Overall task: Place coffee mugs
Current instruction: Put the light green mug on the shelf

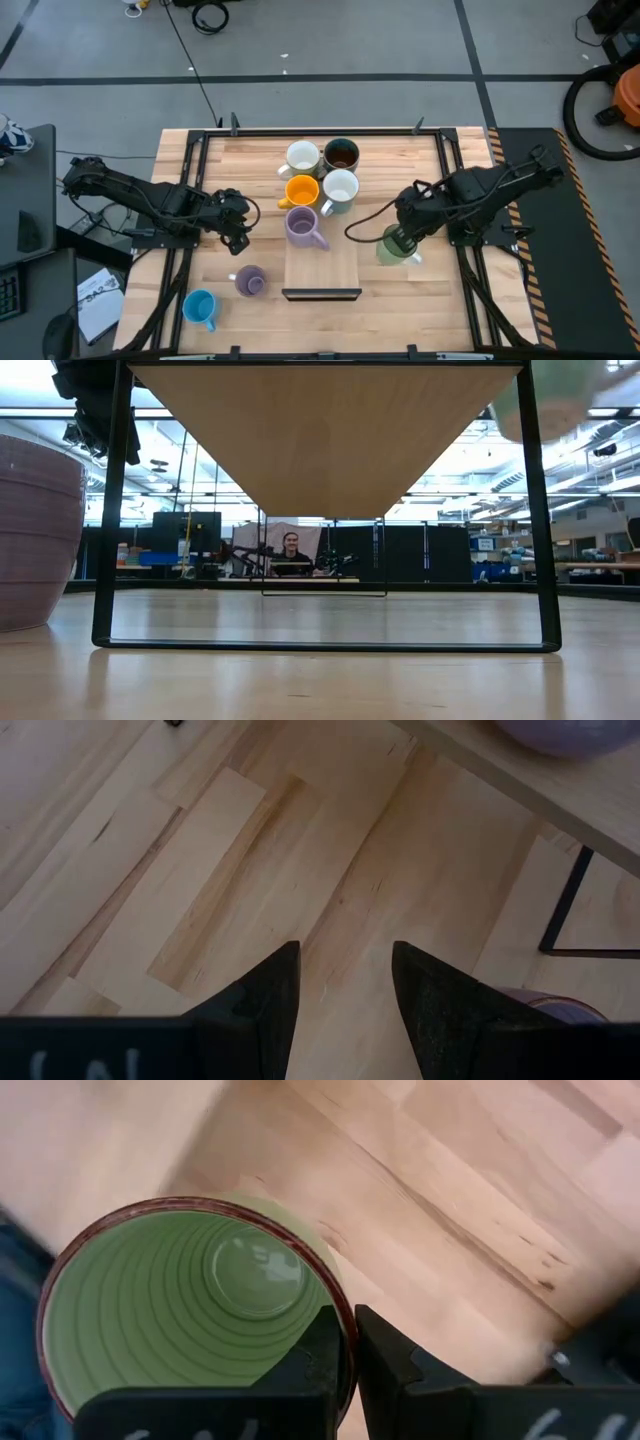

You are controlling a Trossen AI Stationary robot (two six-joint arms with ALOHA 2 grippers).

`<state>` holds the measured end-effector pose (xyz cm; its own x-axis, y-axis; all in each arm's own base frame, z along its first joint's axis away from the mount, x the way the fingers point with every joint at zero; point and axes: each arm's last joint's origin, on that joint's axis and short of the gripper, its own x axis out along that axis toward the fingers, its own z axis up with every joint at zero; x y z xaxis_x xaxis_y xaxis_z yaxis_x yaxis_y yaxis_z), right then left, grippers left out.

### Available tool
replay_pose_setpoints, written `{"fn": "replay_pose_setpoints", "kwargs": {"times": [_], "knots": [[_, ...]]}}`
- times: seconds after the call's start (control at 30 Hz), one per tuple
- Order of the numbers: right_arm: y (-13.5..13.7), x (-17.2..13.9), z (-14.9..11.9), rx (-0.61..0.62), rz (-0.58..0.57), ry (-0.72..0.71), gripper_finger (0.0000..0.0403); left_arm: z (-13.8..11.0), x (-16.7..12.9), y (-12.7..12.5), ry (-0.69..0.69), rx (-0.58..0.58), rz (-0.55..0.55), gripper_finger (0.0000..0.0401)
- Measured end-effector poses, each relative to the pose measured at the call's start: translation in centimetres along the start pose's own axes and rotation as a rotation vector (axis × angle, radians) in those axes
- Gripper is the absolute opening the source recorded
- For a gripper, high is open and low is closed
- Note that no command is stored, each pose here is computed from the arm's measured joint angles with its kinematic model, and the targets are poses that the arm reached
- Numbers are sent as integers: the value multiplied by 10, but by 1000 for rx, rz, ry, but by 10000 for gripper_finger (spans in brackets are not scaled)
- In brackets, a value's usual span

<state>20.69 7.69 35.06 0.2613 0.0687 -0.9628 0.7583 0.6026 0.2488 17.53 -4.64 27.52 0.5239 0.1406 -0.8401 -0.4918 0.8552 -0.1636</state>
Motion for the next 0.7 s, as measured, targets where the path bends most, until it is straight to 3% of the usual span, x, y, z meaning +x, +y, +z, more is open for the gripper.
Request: {"fn": "replay_pose_setpoints", "kwargs": {"times": [0.43,0.7], "knots": [[30,-31,40,-188,66,-106,22,0,0,0,0,0,0,167],[56,-26,74,-337,13,-138,22,0,0,0,0,0,0,167]]}}
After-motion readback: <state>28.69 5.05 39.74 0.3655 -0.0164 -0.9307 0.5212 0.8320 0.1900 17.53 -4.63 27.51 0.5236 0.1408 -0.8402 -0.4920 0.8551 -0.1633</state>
